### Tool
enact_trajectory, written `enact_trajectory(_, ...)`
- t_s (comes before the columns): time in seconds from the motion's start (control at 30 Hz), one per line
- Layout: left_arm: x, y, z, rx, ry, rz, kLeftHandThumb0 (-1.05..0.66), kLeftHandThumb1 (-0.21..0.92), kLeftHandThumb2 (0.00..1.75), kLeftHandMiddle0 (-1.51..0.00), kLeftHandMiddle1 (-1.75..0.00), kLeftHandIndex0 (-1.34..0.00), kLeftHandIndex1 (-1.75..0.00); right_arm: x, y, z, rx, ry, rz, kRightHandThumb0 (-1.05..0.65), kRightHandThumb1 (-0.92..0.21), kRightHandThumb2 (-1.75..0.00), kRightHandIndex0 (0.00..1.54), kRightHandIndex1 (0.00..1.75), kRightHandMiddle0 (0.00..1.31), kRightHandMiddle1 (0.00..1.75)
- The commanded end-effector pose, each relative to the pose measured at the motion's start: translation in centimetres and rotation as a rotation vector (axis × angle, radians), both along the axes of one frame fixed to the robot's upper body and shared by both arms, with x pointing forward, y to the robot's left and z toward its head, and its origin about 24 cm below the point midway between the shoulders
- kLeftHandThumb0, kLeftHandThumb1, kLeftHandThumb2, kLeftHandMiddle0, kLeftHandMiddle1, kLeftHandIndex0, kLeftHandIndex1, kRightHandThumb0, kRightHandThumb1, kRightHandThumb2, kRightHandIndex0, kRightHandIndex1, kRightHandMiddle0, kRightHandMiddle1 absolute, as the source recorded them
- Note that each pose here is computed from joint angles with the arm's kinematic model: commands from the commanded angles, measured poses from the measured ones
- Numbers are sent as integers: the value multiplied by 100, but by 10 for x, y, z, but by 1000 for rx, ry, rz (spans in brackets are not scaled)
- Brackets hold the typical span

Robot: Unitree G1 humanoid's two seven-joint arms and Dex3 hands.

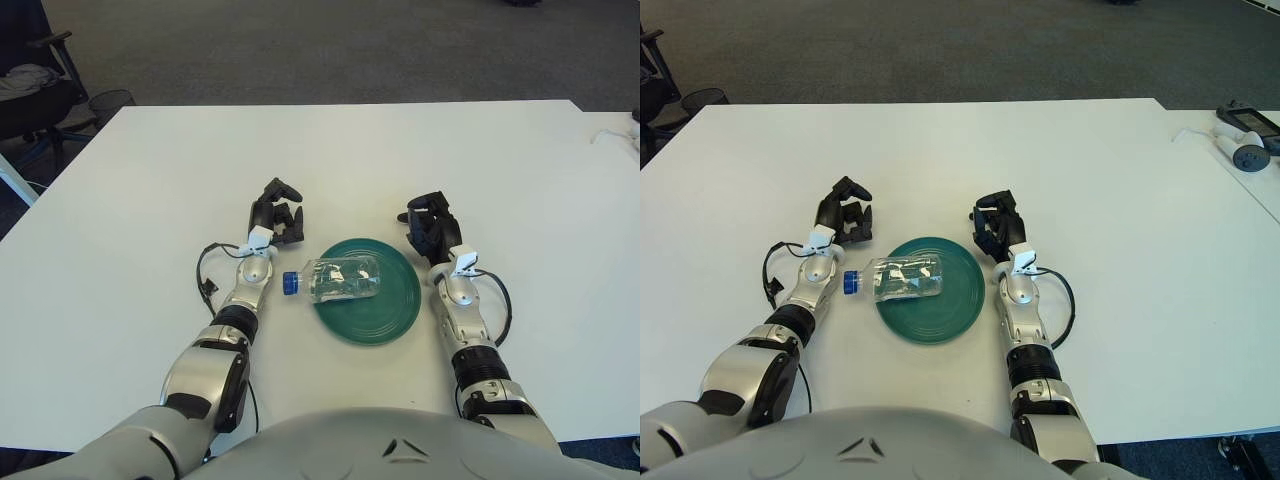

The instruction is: Put the bottle into the plate.

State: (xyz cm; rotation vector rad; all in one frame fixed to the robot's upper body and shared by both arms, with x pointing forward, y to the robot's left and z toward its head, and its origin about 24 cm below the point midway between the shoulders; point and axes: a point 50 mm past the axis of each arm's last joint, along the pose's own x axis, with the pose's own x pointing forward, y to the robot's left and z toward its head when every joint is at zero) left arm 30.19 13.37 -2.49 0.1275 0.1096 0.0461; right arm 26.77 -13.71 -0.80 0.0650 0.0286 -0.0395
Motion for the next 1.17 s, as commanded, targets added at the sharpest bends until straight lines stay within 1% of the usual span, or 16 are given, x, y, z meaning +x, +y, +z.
enact_trajectory(0.0, -13, 0, -20, -14, 120, 3, -50, 23, 142, -122, -175, -68, -175, -35, -4, -49, 11, 283, -14, -35, -85, -62, 28, 138, 23, 175)
enact_trajectory(0.3, -12, 2, -18, -71, 111, 44, -50, 22, 144, -122, -175, -69, -175, -37, -6, -49, 13, 284, -23, -35, -85, -61, 28, 137, 23, 175)
enact_trajectory(0.57, -17, 6, -20, -54, 90, 77, -50, 22, 143, -121, -175, -68, -175, -40, -8, -49, 3, 285, -29, -36, -83, -64, 30, 136, 24, 175)
enact_trajectory(0.87, -26, 5, -19, -47, 38, 130, -50, 24, 141, -121, -175, -67, -175, -43, -11, -47, -4, 288, -39, -36, -83, -65, 30, 136, 25, 175)
enact_trajectory(0.97, -33, 4, -17, -43, -28, 149, -50, 24, 141, -122, -175, -67, -175, -44, -12, -47, -9, 290, -44, -36, -82, -65, 30, 136, 25, 175)
enact_trajectory(1.07, -50, 0, -15, -49, -126, 154, -50, 23, 142, -123, -175, -67, -175, -46, -12, -46, -12, 291, -45, -36, -82, -65, 30, 136, 25, 175)
enact_trajectory(1.13, -58, -2, -14, -52, -167, 153, -50, 23, 142, -123, -175, -67, -175, -46, -12, -45, -14, 292, -44, -36, -82, -66, 31, 136, 25, 175)
